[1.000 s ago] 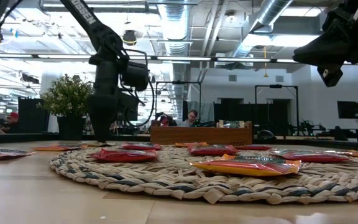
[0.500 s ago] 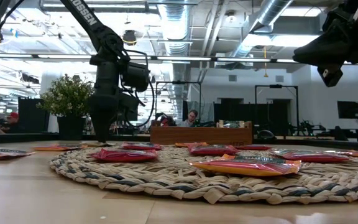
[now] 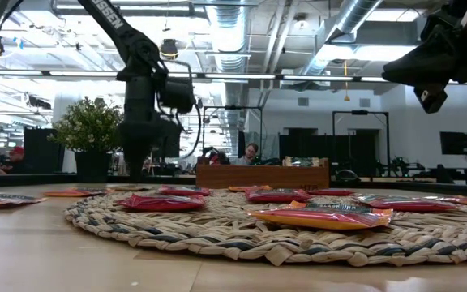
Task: Pick & Place Tea
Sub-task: Put the brown tea bag into the right section of the wooden organizer
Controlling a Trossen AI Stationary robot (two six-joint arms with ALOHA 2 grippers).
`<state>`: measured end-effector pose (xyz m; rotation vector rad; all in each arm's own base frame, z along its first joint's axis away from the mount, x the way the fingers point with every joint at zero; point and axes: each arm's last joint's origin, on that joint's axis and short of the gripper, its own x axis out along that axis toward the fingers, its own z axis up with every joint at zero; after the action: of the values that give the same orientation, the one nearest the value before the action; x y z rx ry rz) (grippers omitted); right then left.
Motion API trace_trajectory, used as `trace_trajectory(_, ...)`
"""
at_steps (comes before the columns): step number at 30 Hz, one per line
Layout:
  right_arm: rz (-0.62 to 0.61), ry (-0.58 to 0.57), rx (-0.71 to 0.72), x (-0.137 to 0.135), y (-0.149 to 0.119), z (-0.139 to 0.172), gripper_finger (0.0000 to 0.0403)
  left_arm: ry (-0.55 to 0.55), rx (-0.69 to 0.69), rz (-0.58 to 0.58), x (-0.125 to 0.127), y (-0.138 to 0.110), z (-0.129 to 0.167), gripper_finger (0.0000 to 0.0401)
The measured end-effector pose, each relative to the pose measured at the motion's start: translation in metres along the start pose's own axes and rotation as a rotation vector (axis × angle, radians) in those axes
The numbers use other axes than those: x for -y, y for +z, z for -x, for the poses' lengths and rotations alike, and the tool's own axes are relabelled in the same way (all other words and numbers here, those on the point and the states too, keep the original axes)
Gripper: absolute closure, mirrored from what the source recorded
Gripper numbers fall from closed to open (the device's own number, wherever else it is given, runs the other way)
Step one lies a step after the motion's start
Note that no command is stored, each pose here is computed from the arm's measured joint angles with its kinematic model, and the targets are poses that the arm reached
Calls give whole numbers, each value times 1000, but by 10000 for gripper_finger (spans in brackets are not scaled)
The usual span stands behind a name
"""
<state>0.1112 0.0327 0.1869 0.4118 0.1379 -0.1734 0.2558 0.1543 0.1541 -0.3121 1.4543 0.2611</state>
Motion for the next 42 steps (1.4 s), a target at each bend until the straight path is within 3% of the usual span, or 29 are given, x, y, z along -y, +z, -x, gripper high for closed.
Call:
trace_trajectory(7, 1, -1, -1, 0, 0, 0, 351, 6, 25, -16, 0, 4, 10, 160)
trace_trajectory(14, 1, 0, -1, 0, 0, 0, 351, 63, 7, -67, -6, 6, 4, 160)
trace_trajectory(30, 2, -2, -4, 0, 0, 0, 351, 35, -93, -69, -8, 3, -24, 164)
trace_trajectory(34, 4, -3, -5, 0, -1, 0, 351, 35, -92, -68, -8, 3, -24, 195)
trace_trajectory(42, 4, -3, -5, 0, -1, 0, 351, 43, -90, -41, -9, 3, -25, 299)
